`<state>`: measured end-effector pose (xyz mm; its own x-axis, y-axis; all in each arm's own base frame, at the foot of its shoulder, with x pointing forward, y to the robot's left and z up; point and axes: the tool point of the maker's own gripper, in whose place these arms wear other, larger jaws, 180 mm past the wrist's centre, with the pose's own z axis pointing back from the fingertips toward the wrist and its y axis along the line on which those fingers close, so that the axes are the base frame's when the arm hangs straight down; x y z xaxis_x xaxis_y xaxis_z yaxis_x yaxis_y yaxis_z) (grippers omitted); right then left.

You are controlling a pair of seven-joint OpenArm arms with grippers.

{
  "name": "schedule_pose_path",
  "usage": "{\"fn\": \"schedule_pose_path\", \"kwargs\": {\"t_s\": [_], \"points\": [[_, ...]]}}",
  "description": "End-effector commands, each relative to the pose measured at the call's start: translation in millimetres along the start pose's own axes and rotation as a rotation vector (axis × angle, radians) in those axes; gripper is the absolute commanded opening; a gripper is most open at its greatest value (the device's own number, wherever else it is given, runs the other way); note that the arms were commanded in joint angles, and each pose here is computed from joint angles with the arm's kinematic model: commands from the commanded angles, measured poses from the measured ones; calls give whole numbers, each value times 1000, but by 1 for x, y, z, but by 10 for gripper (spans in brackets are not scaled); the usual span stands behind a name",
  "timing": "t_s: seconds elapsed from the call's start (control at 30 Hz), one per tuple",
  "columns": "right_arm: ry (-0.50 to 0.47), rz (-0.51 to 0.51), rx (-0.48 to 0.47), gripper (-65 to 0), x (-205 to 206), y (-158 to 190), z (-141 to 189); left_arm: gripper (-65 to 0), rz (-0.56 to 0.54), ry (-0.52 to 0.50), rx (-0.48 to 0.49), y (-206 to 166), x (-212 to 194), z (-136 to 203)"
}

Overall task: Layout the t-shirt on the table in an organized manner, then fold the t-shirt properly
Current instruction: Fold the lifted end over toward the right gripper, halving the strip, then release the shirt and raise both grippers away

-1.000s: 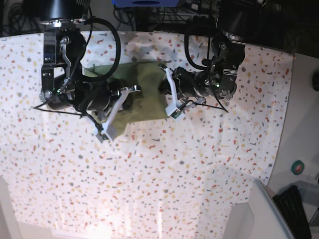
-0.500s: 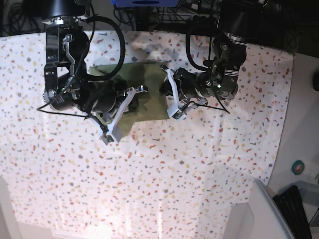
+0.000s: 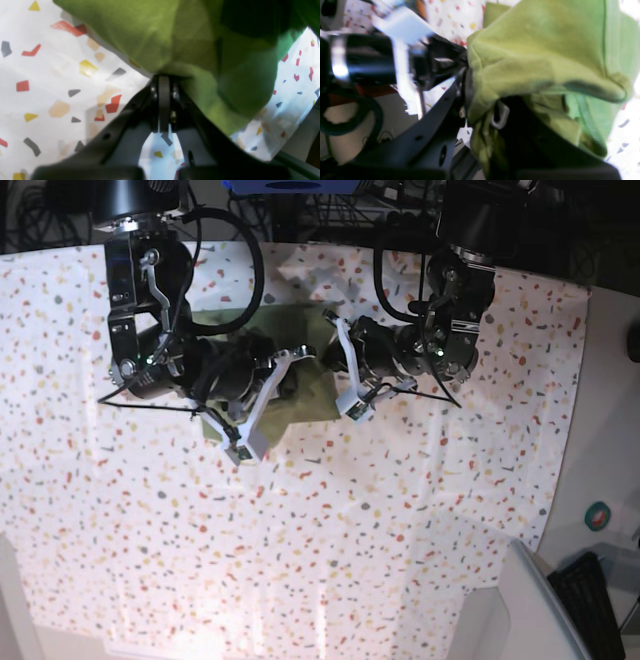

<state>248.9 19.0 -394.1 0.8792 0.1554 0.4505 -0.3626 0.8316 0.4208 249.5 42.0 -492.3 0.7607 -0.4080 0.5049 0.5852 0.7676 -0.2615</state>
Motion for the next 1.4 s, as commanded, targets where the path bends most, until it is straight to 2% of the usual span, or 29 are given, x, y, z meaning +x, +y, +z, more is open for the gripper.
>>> {"fn": "schedule_pose_path", "kwargs": {"t_s": [0.0,0.27,0.43,0.6,0.9,1.17,1.37], "points": [[-40,1,25,-650,13,6,2,-650,-8,-2,22,6,4,3],[-35,2,29,-650,15,5,-4,-650,-18,-22,26,5,11,7],[-35,-11,26,-650,12,1,-10,-650,-42,-3,61,15,-9,23],[-59,-5,23,-650,20,0,-9,-650,-4,-4,95,28,-16,31],[-44,-13,26,-650,18,-1,-13,-650,9,-8,103,28,-24,37],[-50,-21,30,-650,19,-1,-13,-650,152,-89,281,78,-43,93],[-53,-29,50,-650,20,8,-16,-650,301,-42,420,122,-82,136]]}}
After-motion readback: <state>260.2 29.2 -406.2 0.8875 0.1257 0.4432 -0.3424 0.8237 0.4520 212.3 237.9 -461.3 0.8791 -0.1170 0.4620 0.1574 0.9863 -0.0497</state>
